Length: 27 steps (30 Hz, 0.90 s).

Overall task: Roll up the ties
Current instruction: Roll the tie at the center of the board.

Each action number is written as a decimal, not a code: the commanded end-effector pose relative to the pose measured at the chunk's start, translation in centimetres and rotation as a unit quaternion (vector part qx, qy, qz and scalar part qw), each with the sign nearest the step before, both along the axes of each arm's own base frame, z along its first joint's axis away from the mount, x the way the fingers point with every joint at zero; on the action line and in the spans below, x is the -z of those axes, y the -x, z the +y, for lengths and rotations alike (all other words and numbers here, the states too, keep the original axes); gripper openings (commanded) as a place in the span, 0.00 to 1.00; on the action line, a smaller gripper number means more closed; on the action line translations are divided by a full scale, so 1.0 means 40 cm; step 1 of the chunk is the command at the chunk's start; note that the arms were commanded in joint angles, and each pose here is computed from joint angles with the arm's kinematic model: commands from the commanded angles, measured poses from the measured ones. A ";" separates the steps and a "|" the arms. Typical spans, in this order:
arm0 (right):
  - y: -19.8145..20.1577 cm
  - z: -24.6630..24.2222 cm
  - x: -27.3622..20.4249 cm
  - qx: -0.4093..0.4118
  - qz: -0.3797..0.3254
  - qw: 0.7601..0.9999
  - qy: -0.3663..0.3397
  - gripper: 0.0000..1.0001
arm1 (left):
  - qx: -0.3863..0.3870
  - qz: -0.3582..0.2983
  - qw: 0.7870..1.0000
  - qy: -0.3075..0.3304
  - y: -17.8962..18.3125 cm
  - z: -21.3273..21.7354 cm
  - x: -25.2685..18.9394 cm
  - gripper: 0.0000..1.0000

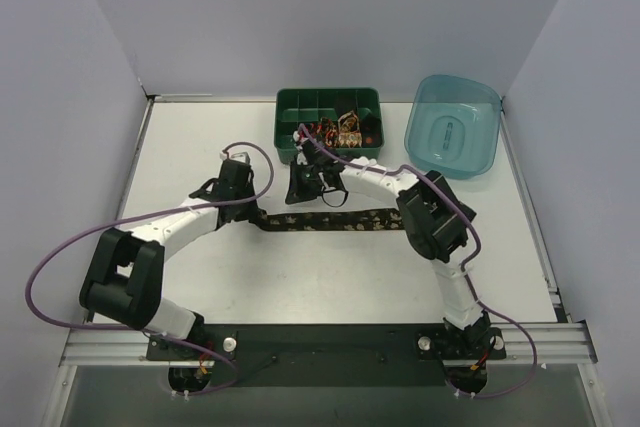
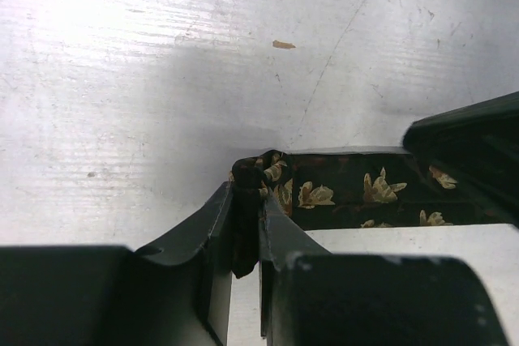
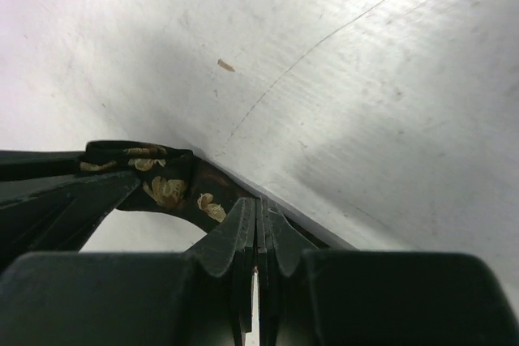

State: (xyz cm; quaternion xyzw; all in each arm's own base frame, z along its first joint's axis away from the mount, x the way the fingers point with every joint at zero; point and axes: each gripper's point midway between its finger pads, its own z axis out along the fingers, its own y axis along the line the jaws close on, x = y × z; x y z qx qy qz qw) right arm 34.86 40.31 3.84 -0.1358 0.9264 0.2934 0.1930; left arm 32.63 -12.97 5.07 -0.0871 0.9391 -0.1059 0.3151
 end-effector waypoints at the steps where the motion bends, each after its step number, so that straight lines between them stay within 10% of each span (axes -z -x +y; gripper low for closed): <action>1: -0.018 0.008 -0.138 0.008 -0.028 0.998 -0.061 0.00 | -0.006 -0.005 0.997 -0.083 -0.018 0.026 -0.027 0.00; 27: 0.006 -0.194 -0.110 0.071 0.023 0.995 -0.060 0.00 | 0.040 -0.009 0.887 -0.460 0.011 -0.133 -0.057 0.00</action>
